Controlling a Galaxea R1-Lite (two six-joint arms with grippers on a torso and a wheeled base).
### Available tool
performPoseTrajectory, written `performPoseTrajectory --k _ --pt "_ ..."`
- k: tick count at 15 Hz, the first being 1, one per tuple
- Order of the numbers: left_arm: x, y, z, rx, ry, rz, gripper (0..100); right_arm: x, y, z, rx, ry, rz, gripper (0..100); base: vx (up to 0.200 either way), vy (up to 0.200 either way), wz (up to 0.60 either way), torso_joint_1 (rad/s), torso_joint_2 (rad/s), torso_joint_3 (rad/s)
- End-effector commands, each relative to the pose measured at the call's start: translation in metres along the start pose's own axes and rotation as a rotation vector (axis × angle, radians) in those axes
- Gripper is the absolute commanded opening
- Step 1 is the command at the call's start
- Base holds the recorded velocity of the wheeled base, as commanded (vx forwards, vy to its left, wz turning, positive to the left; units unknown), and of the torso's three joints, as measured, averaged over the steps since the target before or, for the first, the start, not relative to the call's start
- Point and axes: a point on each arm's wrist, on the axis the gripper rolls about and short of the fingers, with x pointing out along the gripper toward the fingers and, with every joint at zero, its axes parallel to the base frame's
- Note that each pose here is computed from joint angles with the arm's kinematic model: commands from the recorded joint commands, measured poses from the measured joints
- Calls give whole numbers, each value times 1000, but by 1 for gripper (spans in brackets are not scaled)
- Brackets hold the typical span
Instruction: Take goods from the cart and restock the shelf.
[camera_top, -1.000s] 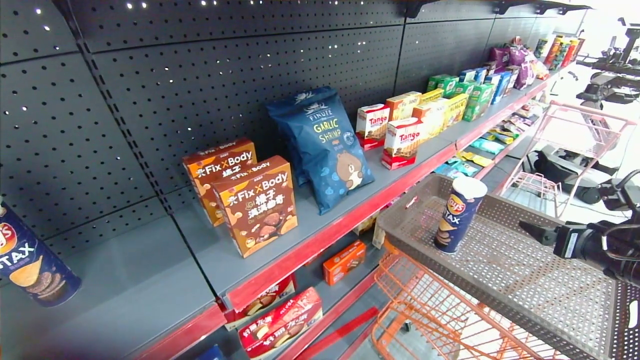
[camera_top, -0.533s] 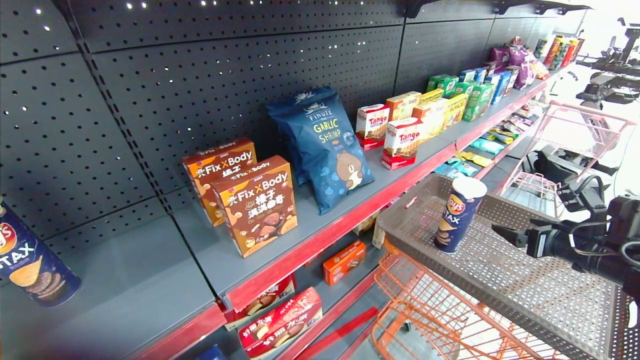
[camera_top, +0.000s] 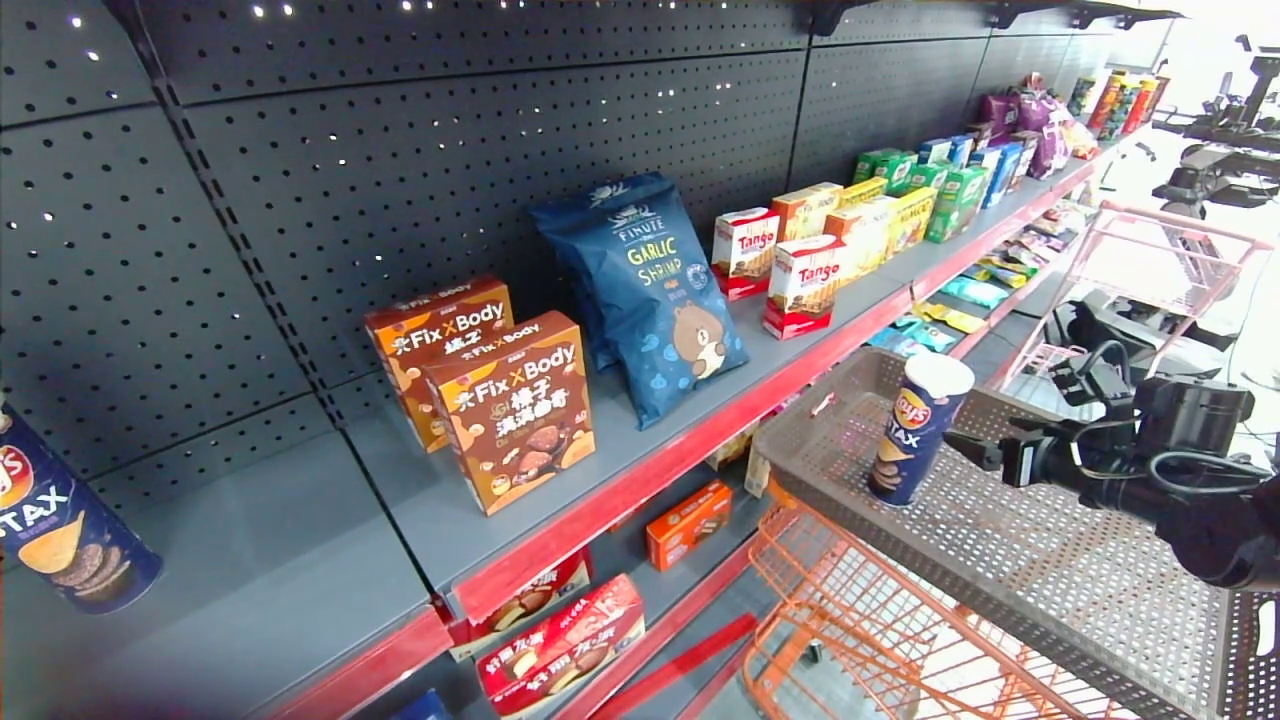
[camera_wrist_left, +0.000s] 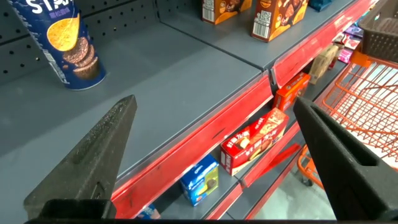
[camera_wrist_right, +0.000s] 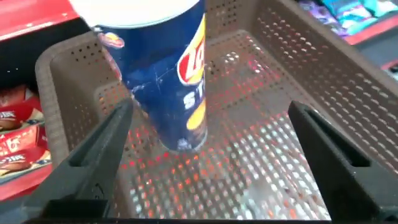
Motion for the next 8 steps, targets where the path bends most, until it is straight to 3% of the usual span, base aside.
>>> performPoseTrajectory --k 1,8 --pt "0 0 0 0 0 2 100 17 -1 -5 -1 2 19 100 0 0 0 0 0 0" --pt "0 0 0 0 0 0 100 56 -2 6 -39 -73 68 100 0 0 0 0 0 0"
